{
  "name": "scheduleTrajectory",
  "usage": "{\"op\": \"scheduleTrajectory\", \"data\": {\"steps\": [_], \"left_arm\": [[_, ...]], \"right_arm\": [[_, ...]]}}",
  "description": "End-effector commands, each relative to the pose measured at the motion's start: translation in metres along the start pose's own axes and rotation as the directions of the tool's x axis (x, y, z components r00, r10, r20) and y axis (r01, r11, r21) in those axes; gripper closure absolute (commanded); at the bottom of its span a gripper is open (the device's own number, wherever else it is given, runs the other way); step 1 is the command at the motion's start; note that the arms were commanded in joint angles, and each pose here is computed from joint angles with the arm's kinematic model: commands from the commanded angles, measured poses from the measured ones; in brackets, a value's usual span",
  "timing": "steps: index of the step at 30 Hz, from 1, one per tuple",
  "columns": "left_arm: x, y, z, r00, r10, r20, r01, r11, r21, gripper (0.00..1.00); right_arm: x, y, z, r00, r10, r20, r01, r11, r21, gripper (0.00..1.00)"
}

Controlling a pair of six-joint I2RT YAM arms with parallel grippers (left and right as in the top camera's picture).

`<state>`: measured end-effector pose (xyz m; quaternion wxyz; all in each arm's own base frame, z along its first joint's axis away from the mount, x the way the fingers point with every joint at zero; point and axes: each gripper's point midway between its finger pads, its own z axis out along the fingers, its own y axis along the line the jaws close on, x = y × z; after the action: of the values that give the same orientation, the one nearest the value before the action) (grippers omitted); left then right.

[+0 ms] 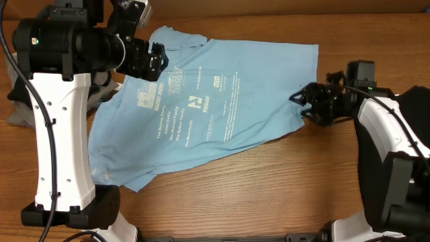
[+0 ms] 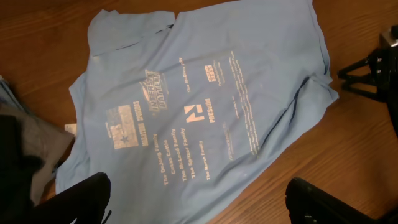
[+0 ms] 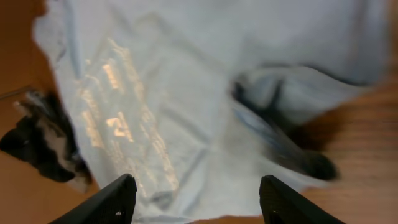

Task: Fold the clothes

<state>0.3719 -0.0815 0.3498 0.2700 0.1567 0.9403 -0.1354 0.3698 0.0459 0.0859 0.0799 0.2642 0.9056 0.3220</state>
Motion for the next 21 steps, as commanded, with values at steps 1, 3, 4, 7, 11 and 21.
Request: {"op": "scheduleTrajectory", "data": {"steps": [1,3,4,7,11,21], "left_arm": [[0.000,-0.003,-0.002,1.000,0.029,0.003,-0.029,1.000,0.000,0.07],[-0.001,-0.003,-0.002,1.000,0.029,0.005,-0.029,1.000,0.000,0.07],[-0.001,-0.003,-0.002,1.000,0.030,0.006,-0.030,1.000,0.000,0.07],[-0.001,-0.003,-0.002,1.000,0.030,0.007,-0.030,1.000,0.000,0.07],[-0.001,-0.003,-0.002,1.000,0.030,0.006,-0.030,1.000,0.000,0.07],[-0.001,-0.003,-0.002,1.000,0.029,0.004,-0.029,1.000,0.000,0.07]], "right_arm": [[-0.007,-0.028,-0.010,0.999,-0.018,0.050,0.011,0.989,0.145,0.37],[-0.004,-0.050,-0.014,0.998,0.004,0.059,-0.020,0.966,0.257,0.38],[-0.004,-0.060,-0.015,0.998,0.007,0.067,-0.027,0.953,0.302,0.39],[0.000,-0.074,-0.009,0.997,0.009,0.071,-0.032,0.941,0.336,0.39],[0.007,-0.061,0.015,0.997,-0.071,0.042,0.061,0.979,0.194,0.19],[0.030,-0.009,0.043,0.976,-0.218,0.007,0.218,0.970,-0.110,0.79]]}}
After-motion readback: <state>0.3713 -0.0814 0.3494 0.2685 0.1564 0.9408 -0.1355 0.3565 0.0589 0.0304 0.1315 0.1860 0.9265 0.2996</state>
